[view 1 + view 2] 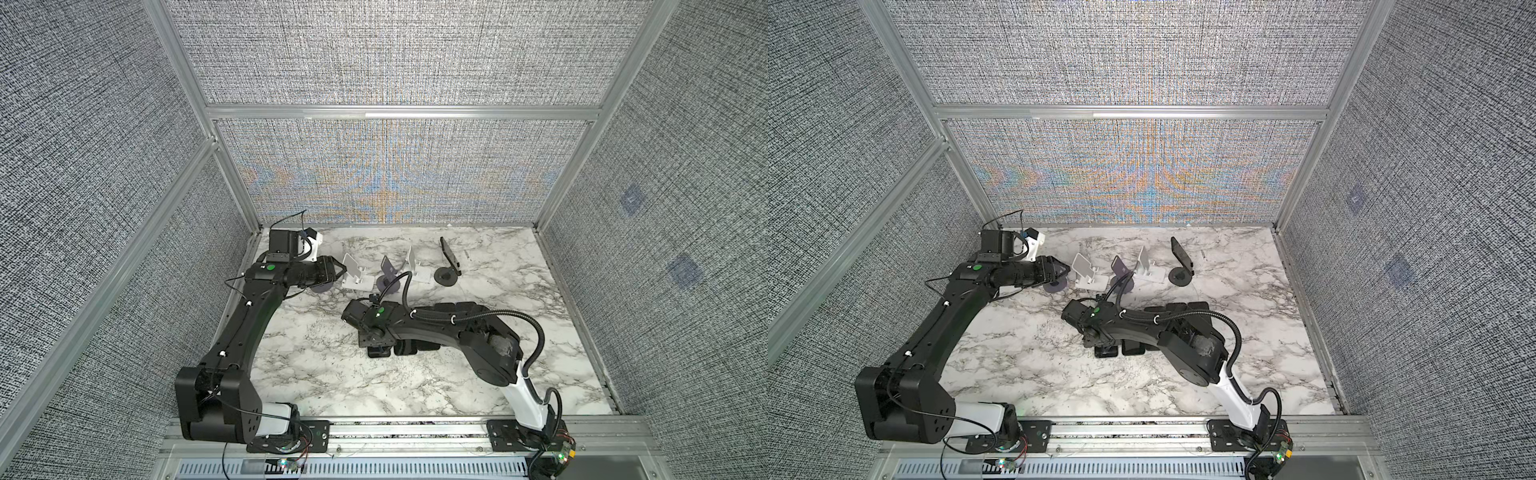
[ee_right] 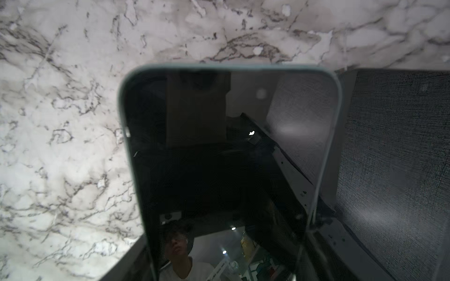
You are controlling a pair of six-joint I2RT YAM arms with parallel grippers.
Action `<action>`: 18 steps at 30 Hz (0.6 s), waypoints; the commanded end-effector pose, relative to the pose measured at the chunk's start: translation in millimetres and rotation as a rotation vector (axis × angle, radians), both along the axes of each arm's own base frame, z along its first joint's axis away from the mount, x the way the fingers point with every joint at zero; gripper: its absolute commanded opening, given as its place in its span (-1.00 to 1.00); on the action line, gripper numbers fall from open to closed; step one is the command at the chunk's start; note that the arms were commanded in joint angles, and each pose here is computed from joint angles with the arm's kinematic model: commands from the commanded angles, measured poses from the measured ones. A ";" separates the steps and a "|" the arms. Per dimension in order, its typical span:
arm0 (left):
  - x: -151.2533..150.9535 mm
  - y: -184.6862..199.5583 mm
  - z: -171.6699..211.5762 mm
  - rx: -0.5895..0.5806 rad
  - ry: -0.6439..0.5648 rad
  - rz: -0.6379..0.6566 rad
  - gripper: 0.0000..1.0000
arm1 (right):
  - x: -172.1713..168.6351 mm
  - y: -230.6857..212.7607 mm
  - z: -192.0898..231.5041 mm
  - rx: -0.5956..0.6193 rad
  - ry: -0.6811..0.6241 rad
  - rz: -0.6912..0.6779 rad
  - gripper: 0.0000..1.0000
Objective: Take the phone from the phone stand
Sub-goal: 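Lower the teal phone with the right gripper beside the flat black phones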
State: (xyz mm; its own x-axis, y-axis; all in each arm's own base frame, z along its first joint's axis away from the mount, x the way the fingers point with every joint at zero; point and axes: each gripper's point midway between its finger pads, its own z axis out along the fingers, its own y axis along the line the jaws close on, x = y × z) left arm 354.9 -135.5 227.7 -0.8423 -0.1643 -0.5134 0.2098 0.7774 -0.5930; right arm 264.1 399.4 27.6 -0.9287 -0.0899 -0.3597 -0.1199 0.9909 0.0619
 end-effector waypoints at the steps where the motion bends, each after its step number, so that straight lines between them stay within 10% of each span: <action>1: 3.6 -2.1 7.5 -0.017 -0.041 -0.008 0.09 | 2.0 -2.1 4.0 0.000 -0.017 -0.014 0.36; 18: 3.5 7.4 20.5 -0.025 -0.090 0.022 0.09 | -0.4 3.2 46.6 0.023 -0.102 0.051 0.48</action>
State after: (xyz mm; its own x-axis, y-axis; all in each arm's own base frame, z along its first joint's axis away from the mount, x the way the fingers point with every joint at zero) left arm 356.3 -131.2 240.9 -0.8061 -0.1802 -0.5637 0.2391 0.7722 -0.5887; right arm 263.2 402.8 67.3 -0.8973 -0.0906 -0.4320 -0.1436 0.9854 0.0915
